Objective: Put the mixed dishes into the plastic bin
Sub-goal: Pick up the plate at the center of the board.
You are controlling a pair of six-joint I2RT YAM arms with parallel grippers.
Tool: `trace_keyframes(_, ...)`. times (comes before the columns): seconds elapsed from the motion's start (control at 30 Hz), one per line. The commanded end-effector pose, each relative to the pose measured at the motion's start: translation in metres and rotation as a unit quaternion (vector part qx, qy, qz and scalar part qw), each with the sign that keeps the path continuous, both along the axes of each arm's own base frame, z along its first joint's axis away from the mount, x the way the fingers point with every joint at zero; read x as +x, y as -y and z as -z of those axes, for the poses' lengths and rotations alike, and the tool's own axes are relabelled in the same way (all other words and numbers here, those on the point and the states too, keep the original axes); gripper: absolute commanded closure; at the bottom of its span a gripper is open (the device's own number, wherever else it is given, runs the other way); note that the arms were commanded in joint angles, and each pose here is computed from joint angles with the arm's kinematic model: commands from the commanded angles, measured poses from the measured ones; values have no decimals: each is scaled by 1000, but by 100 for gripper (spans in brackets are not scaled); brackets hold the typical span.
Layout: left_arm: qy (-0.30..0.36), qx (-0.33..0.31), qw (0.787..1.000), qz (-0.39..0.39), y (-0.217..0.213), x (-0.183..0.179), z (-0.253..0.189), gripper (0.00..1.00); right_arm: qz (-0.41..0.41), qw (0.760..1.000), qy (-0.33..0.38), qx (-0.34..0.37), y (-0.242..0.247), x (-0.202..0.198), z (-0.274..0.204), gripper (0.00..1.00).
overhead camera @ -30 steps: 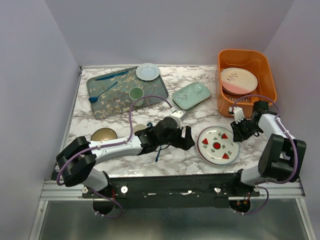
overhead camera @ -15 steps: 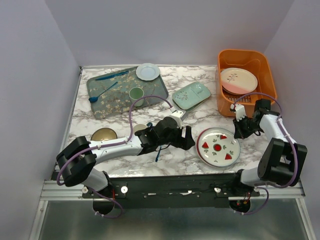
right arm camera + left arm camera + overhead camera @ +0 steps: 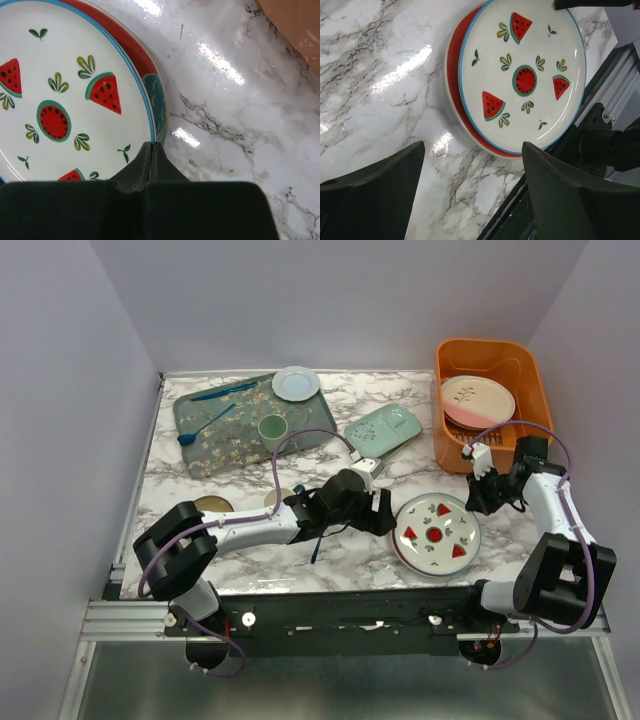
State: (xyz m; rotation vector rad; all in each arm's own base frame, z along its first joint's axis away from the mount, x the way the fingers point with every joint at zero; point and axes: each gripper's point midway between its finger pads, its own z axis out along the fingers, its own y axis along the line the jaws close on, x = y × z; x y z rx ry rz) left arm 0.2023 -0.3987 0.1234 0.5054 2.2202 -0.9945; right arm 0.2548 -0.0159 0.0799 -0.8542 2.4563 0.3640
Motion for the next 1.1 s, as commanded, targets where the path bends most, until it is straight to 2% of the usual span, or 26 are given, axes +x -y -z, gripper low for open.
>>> trace_keyframes(0.0,23,-27,999,24,21,17,-14,13,-30,998,41,33,-16,2,-25,100)
trace_keyframes(0.17,23,-52,998,40,36,34,-17,14,-40,996,66,35,-19,5,-33,99)
trace_keyframes(0.43,4,-35,998,58,52,46,9,20,-54,994,90,38,-23,5,-41,99)
trace_keyframes(0.7,-9,-41,994,97,67,44,22,26,-69,990,116,41,-29,4,-49,100)
trace_keyframes(1.07,-32,-65,988,136,78,34,20,41,-80,985,145,43,-34,4,-59,99)
